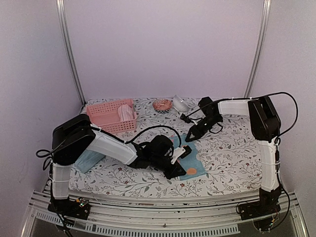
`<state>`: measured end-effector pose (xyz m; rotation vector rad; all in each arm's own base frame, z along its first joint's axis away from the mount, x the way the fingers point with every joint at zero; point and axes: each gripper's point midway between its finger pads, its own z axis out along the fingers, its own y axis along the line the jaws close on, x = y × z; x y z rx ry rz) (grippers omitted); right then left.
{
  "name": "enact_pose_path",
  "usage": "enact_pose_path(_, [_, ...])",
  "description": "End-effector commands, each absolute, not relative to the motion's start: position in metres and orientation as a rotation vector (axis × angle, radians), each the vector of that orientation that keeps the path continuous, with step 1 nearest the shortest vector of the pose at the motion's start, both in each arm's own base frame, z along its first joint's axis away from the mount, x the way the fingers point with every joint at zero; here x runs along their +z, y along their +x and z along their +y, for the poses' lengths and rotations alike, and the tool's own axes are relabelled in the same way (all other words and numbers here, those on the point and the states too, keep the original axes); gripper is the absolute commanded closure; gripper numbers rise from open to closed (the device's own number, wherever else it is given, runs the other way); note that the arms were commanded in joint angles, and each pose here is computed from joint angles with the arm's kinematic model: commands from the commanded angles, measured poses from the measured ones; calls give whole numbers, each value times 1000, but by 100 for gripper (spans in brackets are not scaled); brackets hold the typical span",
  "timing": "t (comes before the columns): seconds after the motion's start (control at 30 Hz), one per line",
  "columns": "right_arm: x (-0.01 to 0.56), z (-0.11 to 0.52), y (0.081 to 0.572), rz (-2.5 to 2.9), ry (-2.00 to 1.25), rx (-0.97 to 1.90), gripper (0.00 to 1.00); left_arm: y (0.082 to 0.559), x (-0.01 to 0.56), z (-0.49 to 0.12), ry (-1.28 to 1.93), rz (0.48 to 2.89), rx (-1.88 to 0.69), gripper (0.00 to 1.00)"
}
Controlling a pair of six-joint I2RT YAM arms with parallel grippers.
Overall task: Roll the towels
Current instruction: Rotate the towel at the center of the board.
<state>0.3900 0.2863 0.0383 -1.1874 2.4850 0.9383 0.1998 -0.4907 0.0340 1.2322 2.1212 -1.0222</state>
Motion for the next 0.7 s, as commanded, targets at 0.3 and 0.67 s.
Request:
enact_pose_path(0.3, [-13, 238, 407, 2703, -962, 798, 80, 218, -3, -461, 1287, 2180, -751, 89])
enact_pose_path(0.67, [130, 246, 396, 2378, -1151, 810, 60, 247, 123, -478, 1285, 1925, -690, 82])
